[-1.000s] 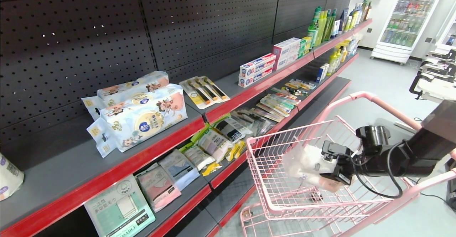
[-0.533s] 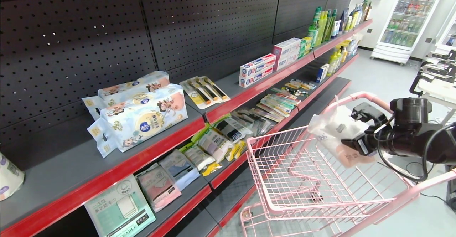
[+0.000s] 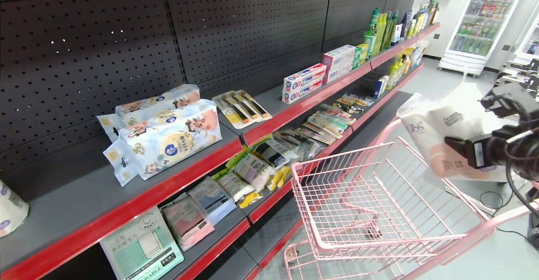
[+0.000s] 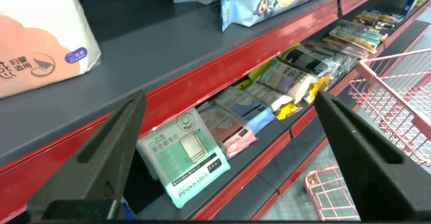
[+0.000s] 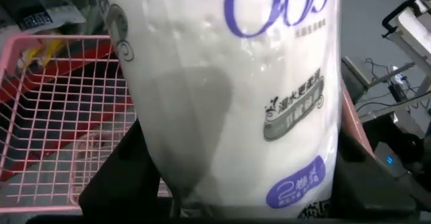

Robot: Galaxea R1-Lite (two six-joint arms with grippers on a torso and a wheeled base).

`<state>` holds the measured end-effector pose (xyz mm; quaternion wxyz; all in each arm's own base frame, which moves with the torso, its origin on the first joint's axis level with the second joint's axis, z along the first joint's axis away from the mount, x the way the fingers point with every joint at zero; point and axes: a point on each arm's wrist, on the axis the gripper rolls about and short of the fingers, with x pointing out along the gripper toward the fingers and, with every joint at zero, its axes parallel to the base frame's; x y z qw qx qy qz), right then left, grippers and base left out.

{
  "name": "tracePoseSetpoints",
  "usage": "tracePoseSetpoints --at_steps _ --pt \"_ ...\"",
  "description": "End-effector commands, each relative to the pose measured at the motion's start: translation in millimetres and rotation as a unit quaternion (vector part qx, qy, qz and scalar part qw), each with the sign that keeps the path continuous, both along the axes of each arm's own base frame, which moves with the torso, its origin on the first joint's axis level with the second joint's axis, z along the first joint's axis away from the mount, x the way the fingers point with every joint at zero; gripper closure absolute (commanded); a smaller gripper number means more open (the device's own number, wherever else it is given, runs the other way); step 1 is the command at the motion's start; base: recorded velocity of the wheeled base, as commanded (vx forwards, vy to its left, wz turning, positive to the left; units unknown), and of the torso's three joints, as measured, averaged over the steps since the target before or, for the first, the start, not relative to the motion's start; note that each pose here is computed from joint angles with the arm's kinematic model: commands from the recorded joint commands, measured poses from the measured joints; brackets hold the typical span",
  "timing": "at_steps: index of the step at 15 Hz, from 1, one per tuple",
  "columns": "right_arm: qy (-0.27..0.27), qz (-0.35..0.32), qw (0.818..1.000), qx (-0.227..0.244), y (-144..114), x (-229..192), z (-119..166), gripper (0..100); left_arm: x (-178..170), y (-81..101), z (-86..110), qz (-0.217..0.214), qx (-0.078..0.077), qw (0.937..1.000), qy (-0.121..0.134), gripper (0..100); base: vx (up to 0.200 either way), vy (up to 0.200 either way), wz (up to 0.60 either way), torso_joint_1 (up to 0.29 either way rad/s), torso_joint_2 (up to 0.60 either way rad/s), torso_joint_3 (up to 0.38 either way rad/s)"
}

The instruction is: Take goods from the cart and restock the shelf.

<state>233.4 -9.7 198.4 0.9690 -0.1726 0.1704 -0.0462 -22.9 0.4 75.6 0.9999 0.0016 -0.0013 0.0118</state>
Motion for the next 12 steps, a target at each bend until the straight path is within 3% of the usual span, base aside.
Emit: tracePoseSetpoints --at_steps 1,4,8,12 --pt "-0.072 -0.016 0.997 0.018 3 -66 32 100 0 0.0 0.1 0.000 0.000 1.0000 0.001 0 0.000 0.000 0.00 0.000 0.00 0.000" --pt "-0.143 -0.045 0.983 0.103 4 -110 43 100 0 0.0 0.1 0.000 0.000 1.0000 0.001 0 0.000 0.000 0.00 0.000 0.00 0.000" --pt "-0.146 -0.028 0.983 0.111 7 -171 18 100 0 0.0 0.1 0.000 0.000 1.0000 0.001 0 0.000 0.000 0.00 0.000 0.00 0.000" --pt "-0.114 0.003 0.987 0.115 7 -217 -7 100 0 0.0 0.1 0.000 0.000 1.0000 0.001 0 0.000 0.000 0.00 0.000 0.00 0.000"
